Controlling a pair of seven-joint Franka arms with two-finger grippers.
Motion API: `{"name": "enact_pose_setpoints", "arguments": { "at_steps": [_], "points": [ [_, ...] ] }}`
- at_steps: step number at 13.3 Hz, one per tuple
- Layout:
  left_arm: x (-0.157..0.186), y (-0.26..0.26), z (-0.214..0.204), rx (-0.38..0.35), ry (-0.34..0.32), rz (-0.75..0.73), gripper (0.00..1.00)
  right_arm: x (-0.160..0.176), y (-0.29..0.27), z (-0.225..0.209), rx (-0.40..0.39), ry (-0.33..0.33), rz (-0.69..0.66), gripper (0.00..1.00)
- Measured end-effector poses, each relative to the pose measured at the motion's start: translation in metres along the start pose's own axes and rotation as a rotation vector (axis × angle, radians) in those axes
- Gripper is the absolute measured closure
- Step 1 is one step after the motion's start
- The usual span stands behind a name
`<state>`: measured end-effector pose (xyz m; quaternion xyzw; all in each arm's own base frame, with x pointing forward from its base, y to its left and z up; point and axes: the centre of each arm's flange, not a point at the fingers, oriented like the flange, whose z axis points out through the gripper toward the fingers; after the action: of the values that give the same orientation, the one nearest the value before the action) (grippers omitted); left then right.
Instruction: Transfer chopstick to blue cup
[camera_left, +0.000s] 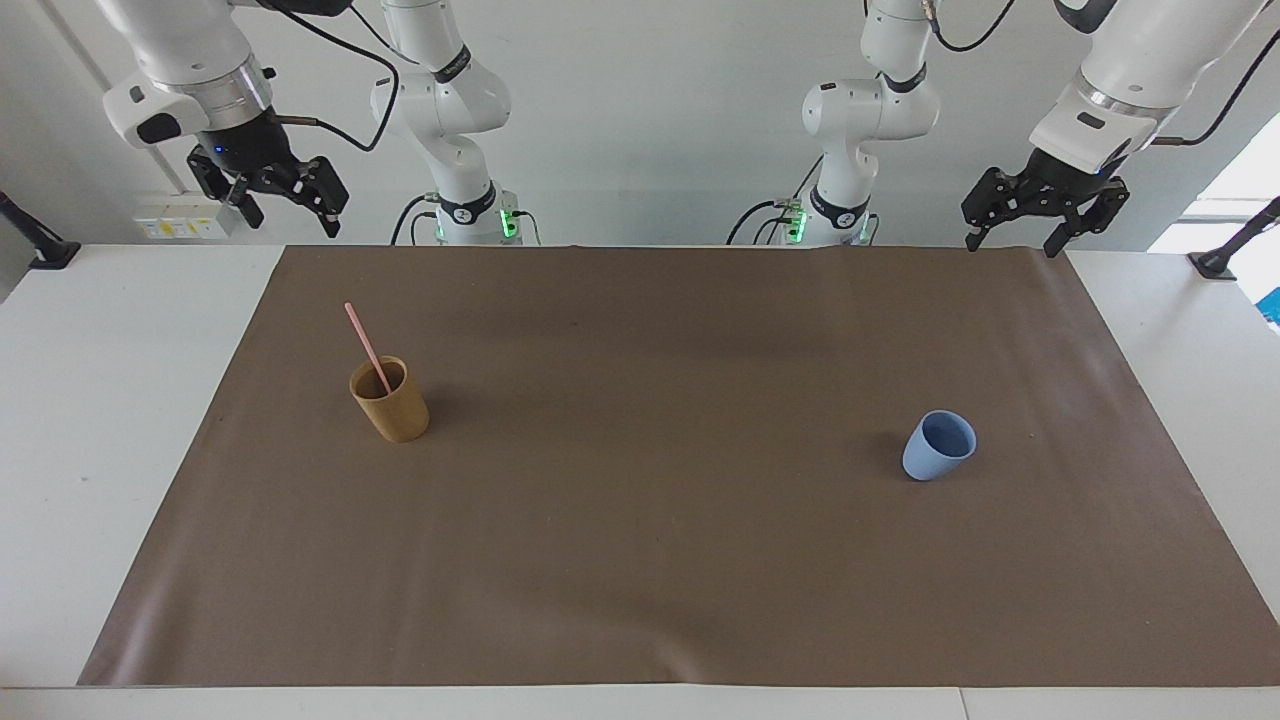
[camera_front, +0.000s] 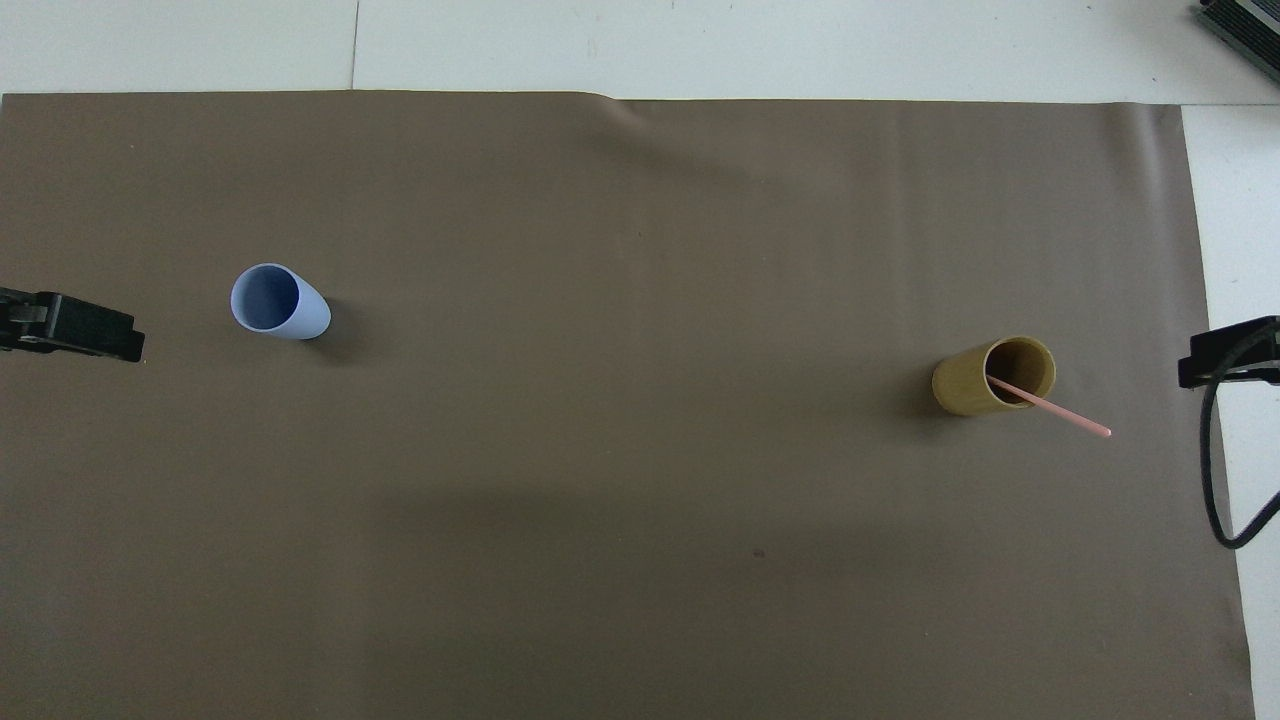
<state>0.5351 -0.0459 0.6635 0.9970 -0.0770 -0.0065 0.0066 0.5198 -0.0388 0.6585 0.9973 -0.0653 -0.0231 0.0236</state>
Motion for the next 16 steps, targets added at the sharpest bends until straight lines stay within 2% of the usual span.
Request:
{"name": "enact_pose_setpoints", "arguments": {
  "at_steps": [6,10,16],
  "points": [
    [0.0001,-0.001,-0.0002,0.0,0.002,-0.002,0.0,0.0024,-0.0003,0.0002,0.001,0.017,-0.004,0.0],
    [0.0001,-0.001,-0.0002,0.0,0.002,-0.002,0.0,0.0039,-0.0007,0.0047,0.0,0.017,-0.08,0.0],
    [0.0002,0.0002,-0.0001,0.0,0.002,0.0,0.0,0.0074,-0.0013,0.0086,0.001,0.033,-0.093,0.0]
  ]
}}
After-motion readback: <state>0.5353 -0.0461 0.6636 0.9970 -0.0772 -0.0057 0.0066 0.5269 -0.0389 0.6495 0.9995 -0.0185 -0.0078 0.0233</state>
